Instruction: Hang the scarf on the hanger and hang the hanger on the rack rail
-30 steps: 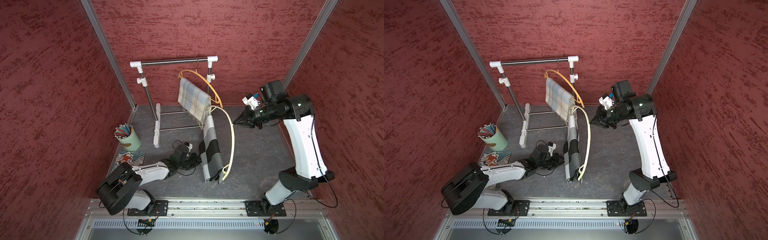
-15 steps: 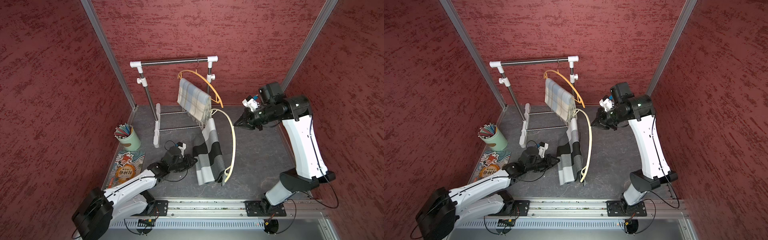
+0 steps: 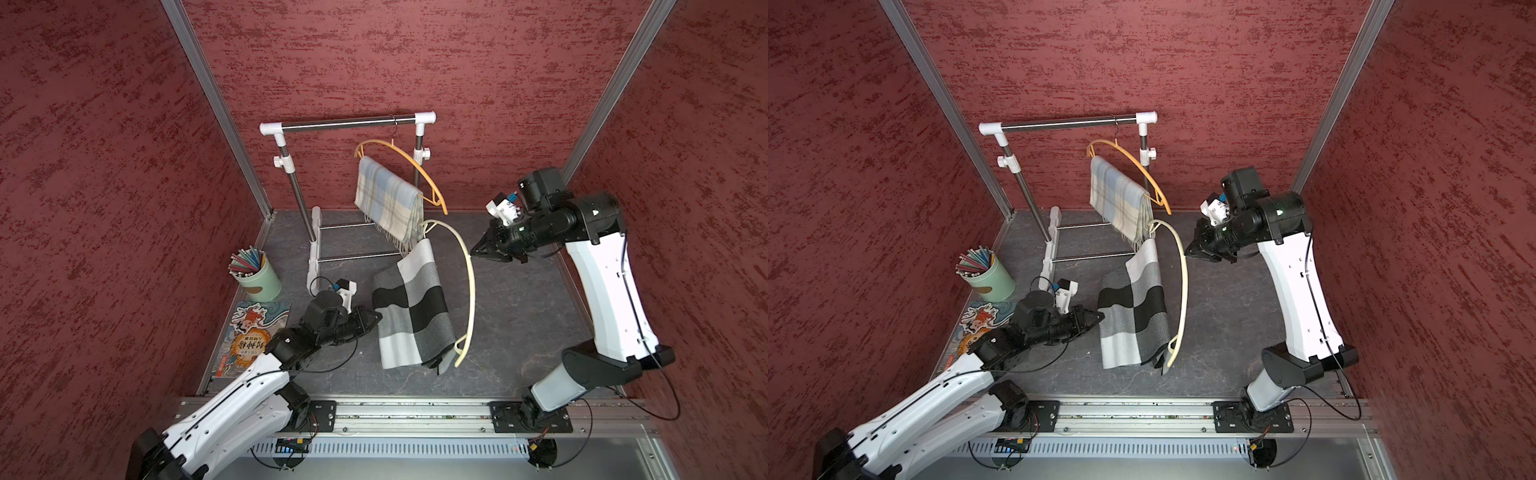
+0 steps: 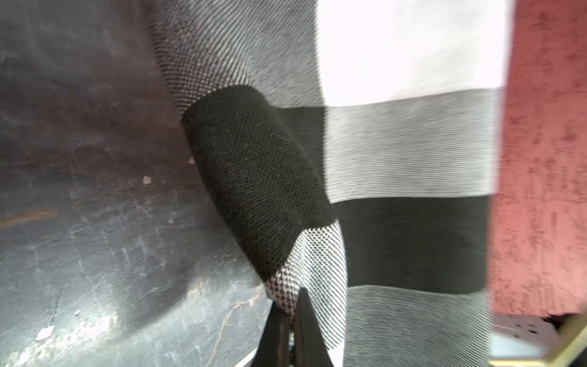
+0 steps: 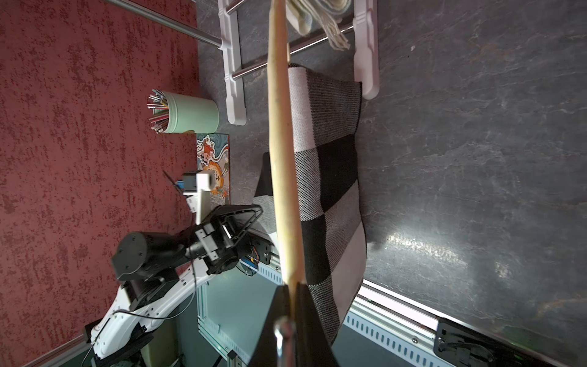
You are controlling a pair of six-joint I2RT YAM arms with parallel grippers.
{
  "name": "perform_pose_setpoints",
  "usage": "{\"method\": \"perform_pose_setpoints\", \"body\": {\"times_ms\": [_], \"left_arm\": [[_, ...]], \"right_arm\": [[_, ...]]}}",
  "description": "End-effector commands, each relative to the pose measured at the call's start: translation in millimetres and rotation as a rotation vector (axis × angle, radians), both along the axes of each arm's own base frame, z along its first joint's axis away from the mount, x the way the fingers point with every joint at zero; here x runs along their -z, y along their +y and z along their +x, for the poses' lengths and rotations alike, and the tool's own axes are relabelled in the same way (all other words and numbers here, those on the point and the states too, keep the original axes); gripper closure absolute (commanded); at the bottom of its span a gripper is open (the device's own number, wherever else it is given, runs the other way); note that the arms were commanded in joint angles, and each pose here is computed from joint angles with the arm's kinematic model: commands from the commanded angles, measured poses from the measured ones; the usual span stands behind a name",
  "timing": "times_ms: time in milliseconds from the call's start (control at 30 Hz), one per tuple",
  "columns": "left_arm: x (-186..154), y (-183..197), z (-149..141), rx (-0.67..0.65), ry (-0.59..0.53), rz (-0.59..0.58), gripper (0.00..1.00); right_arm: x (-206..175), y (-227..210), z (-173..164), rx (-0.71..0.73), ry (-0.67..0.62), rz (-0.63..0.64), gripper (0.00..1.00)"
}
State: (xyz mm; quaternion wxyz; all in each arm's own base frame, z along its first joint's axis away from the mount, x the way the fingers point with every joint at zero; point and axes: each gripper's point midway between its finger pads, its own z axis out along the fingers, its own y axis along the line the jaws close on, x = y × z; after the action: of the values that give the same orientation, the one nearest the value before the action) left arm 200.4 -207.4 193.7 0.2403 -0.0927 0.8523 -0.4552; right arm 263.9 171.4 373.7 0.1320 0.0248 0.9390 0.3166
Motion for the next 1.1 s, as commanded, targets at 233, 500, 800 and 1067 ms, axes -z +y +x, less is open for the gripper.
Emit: {"method": "perform_pose_setpoints", "body": {"times_ms": [233, 500, 800, 1067], "left_arm": [[-23, 19, -2, 0.012, -0.037, 0.008, 1.0], [14, 25, -9, -0.003, 0.07, 0.047, 1.0], [94, 16, -10, -0.017, 0.204, 0.016, 0.27], [23, 28, 4, -0.014, 0.033, 0.089, 0.17]], "right_arm": [[6, -7, -23, -0.005, 0.058, -0.005, 1.0], [-5, -2, -18, 0.005, 0.04, 0.044, 1.0], [-19, 7, -22, -0.006, 0.045, 0.121, 1.0], [-18, 6, -21, 0.0, 0.037, 0.116, 1.0]]}}
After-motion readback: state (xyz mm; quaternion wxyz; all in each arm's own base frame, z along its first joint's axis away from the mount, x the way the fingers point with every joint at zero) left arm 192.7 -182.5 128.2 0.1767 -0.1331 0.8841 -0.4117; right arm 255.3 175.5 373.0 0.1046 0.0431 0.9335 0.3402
